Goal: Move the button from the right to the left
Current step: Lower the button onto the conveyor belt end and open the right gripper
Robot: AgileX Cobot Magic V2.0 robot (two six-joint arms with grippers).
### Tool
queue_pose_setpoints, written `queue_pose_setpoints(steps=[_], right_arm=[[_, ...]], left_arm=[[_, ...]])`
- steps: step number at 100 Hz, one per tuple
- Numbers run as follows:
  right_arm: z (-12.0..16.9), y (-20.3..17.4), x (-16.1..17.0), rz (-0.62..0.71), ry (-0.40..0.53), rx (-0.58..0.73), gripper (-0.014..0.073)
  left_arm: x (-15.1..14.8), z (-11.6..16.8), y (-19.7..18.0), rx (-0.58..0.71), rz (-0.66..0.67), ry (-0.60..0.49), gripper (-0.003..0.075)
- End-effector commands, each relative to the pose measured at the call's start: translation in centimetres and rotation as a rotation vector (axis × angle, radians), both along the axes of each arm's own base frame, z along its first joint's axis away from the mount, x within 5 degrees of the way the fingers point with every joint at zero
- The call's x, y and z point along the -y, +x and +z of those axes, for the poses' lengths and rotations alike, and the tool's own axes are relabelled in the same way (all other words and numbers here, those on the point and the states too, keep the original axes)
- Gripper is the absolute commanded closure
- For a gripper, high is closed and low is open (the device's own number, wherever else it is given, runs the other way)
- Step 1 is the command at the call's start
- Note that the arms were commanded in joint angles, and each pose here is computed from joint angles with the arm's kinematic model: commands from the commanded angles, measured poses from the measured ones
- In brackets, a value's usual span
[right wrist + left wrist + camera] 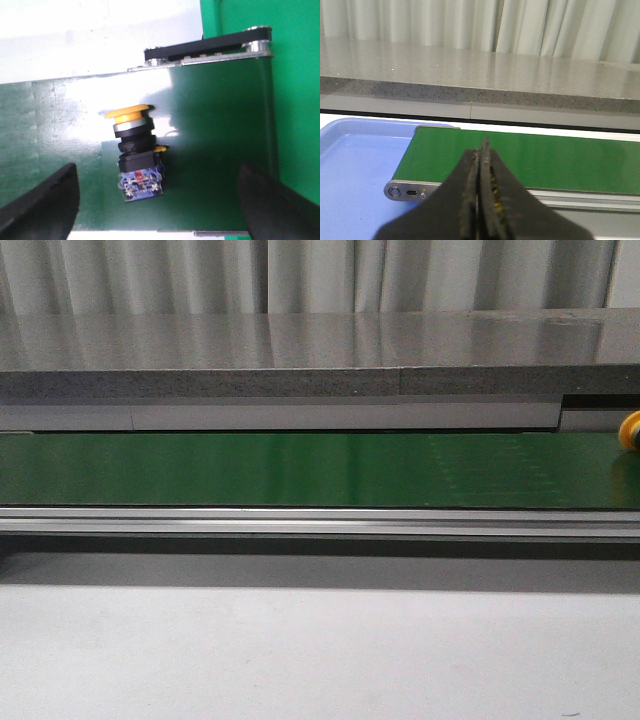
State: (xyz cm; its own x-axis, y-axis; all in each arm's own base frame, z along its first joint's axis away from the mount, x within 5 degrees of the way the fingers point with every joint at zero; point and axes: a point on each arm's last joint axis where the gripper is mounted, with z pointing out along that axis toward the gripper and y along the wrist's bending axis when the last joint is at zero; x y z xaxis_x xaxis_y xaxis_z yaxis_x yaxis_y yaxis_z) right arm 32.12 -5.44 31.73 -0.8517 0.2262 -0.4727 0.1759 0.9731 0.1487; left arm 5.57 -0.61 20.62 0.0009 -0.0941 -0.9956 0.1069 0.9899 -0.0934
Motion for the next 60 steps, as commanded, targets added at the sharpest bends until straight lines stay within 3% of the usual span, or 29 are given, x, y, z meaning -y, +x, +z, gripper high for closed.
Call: queue_pose_setpoints(steps=[1, 12, 27, 37, 60], right_arm=[[3.8, -1.6, -0.4, 0.045, -0.057, 0.125, -0.0034], [4.9, -3.0, -0.5, 0.086, -0.109, 0.151, 0.0093], [5.4, -5.3, -0.9, 0.085, -0.137, 0.19, 0.0473], [5.2, -6.7, -1.2, 0.082, -0.155, 0.226, 0.0668], [3.8, -10.0, -2.9, 0.126, -0.195, 0.301, 0.0662]], left_arm=[[0.0, -0.6, 0.0, 0.065, 0.002, -0.009, 0.0741], [0.0, -0.6, 0.0, 0.065, 0.002, -0.009, 0.0741], [0.0, -0.6, 0.0, 0.065, 0.002, -0.009, 0.0741], [0.0, -0.6, 0.0, 0.065, 0.002, -0.009, 0.0741], [0.0, -0.6, 0.0, 0.065, 0.002, -0.009, 0.0741]])
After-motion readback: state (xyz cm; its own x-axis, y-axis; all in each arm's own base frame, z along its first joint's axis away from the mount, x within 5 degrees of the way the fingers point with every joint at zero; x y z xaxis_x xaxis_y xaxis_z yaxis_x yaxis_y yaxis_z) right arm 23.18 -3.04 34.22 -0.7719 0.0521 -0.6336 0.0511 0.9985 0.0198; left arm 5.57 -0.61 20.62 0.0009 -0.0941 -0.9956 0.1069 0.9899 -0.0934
